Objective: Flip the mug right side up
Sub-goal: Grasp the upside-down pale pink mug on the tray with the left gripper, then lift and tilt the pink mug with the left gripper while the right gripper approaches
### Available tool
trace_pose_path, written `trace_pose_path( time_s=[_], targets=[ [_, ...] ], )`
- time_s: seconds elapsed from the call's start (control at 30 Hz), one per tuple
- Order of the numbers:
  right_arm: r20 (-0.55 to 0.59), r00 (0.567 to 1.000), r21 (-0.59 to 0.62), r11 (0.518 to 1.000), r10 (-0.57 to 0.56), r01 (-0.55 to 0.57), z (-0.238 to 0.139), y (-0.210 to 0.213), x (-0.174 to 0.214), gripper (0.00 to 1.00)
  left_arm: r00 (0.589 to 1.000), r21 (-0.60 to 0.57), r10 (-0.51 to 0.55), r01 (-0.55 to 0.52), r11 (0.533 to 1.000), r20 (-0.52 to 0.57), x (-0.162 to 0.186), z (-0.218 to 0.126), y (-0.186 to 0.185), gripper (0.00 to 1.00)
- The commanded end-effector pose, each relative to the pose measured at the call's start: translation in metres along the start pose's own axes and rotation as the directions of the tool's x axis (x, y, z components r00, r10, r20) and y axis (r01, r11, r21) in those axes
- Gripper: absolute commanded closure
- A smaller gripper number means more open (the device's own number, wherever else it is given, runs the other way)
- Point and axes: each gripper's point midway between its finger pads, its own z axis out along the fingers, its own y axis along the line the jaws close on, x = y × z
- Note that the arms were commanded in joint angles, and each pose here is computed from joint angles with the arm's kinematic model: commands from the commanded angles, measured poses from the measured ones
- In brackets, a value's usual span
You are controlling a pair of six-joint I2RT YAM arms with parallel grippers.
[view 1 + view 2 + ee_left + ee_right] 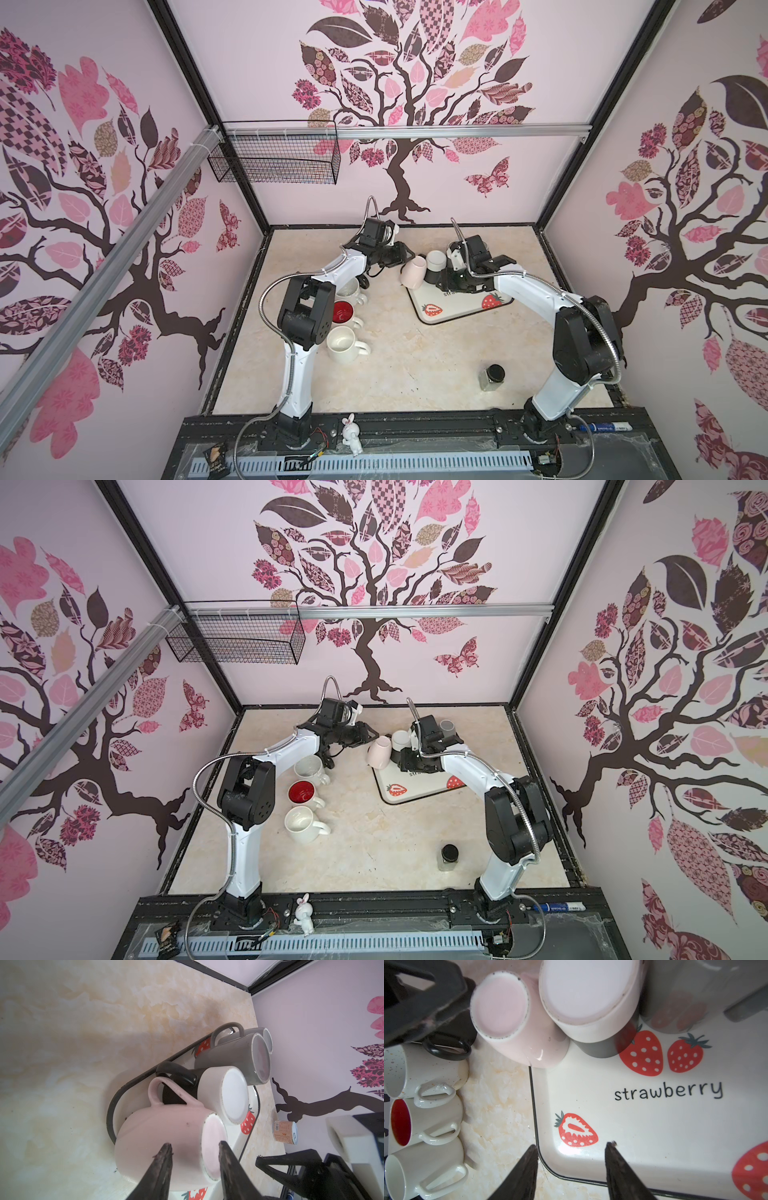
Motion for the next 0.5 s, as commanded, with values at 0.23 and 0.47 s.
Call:
trace_pose_path(
  time_s=[0.23,0.47],
  targets=[
    [0.023,1.000,-0.058,0.998,-0.021,0.022,-0.011,0.012,-0.002,0.43,0.999,0.030,-0.020,0.022,0.999,-0.043,0.042,0.003,-0.018,0.62],
    [0.015,0.999,0.002,0.999,-0.047,0.047,-0.016,0.001,0.002,0.40,0.998,0.045,-0.052,0.054,0.998,-0.041,0.074,-0.003,-0.035,0.62]
  ],
)
